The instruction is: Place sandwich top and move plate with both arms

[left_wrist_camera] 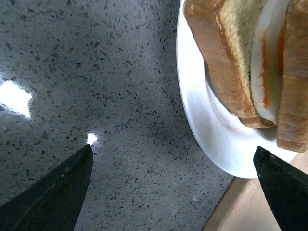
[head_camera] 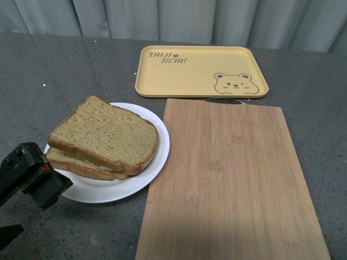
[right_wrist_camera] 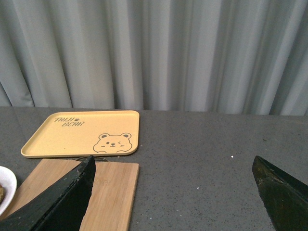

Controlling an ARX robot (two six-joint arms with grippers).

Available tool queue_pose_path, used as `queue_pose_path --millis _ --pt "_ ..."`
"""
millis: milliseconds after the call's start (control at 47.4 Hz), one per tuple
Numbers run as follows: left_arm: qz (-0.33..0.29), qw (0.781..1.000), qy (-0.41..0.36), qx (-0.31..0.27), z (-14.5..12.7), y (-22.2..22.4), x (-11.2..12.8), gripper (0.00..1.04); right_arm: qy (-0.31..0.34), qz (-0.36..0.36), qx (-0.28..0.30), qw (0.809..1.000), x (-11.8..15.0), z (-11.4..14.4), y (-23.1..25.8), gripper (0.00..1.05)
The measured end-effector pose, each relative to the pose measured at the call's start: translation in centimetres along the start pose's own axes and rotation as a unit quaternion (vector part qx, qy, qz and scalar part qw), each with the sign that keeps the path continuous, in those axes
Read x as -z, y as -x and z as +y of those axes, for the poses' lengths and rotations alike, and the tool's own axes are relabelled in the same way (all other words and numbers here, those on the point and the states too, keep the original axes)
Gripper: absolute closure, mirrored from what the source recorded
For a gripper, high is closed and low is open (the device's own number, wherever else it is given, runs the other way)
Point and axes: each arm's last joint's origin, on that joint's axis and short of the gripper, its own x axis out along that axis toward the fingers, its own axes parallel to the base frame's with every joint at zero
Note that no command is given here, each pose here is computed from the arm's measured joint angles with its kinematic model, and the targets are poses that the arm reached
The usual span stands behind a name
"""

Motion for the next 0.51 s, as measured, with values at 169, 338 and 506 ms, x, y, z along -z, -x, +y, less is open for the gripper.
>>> queue_pose_path --millis 169,338,506 --pt "0.003 1.0 0.02 0.001 -0.5 -0.9 0.1 0.07 0.0 0.0 0.0 1.0 0.0 0.0 0.0 0.09" --pt "0.006 0.999 0.033 0.001 -1.4 -1.8 -0.1 0.07 0.0 0.0 0.0 1.0 0.0 0.0 0.0 0.09" --pt "0.014 0.998 0.052 -0.018 -1.6 -2.9 0.0 0.24 0.0 0.0 0.0 1.0 0.0 0.0 0.0 0.09"
